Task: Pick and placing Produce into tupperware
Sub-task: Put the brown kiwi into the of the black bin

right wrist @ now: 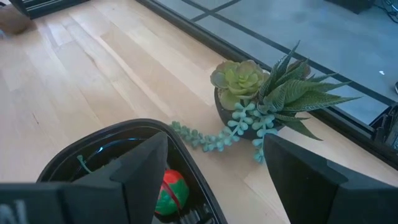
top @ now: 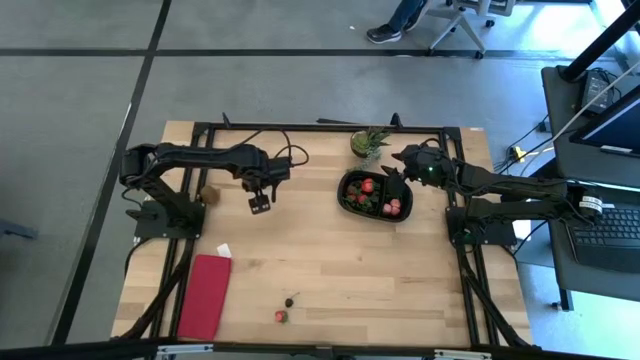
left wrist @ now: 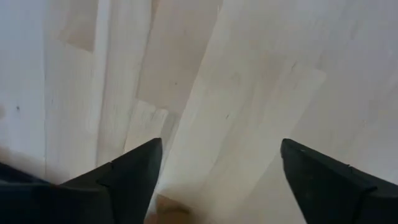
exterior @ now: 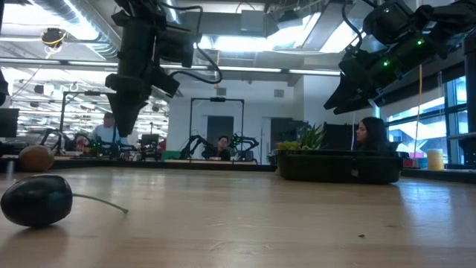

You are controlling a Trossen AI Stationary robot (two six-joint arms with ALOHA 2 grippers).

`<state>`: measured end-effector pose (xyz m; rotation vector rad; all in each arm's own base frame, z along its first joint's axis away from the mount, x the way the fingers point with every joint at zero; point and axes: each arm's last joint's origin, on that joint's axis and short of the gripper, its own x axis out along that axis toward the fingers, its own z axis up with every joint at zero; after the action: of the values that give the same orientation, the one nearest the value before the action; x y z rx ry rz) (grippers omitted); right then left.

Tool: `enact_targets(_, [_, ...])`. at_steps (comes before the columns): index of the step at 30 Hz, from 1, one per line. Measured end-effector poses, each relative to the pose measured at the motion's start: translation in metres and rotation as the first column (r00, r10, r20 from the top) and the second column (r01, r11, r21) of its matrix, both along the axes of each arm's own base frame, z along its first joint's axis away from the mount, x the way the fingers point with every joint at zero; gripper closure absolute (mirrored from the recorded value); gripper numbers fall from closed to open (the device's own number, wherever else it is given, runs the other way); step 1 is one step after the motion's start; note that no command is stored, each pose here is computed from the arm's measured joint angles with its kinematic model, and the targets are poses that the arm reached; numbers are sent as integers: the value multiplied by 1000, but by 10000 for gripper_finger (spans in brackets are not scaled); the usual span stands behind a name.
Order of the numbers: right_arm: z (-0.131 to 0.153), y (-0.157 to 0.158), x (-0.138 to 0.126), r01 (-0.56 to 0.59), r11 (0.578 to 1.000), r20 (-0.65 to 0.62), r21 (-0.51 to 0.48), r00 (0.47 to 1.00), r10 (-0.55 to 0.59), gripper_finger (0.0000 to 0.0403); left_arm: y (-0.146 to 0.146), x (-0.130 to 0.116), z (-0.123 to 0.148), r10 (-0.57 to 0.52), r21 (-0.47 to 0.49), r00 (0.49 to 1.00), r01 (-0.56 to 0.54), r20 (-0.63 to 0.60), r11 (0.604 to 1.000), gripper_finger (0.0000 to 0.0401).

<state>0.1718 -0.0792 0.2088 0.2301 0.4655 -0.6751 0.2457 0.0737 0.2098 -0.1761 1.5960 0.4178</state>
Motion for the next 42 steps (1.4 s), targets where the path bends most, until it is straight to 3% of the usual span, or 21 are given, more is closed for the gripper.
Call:
enact_targets(6, [0, 0, 0, 0, 1000, 0, -1, 1000, 0, 135, -7, -5, 0, 44, -9, 998, -45, -54, 999, 82])
enact_targets(14, [0, 0, 0, -2, 1000, -1, -3, 1000, 2, 135, -9, -28, 6, 184, 1, 943, -191, -279, 982, 82])
enact_targets(20, [3, -1, 2, -11, 999, 19, -32, 1000, 12, 135, 4, -33, 6, 159, 4, 939, -165, -306, 986, 82])
enact_targets(27, [6, -1, 3, -10, 999, 55, -48, 998, 13, 135, 20, -46, 7, 299, 8, 888, -316, -350, 949, 82])
enact_targets(34, [9, -2, 4, -9, 998, 83, -60, 996, 14, 135, 24, -64, -14, 142, -83, 886, -198, -442, 977, 83])
enact_targets(42, [10, -2, 5, -6, 998, 98, -63, 995, 12, 135, 23, -88, -41, 164, -112, 841, -255, -516, 960, 83])
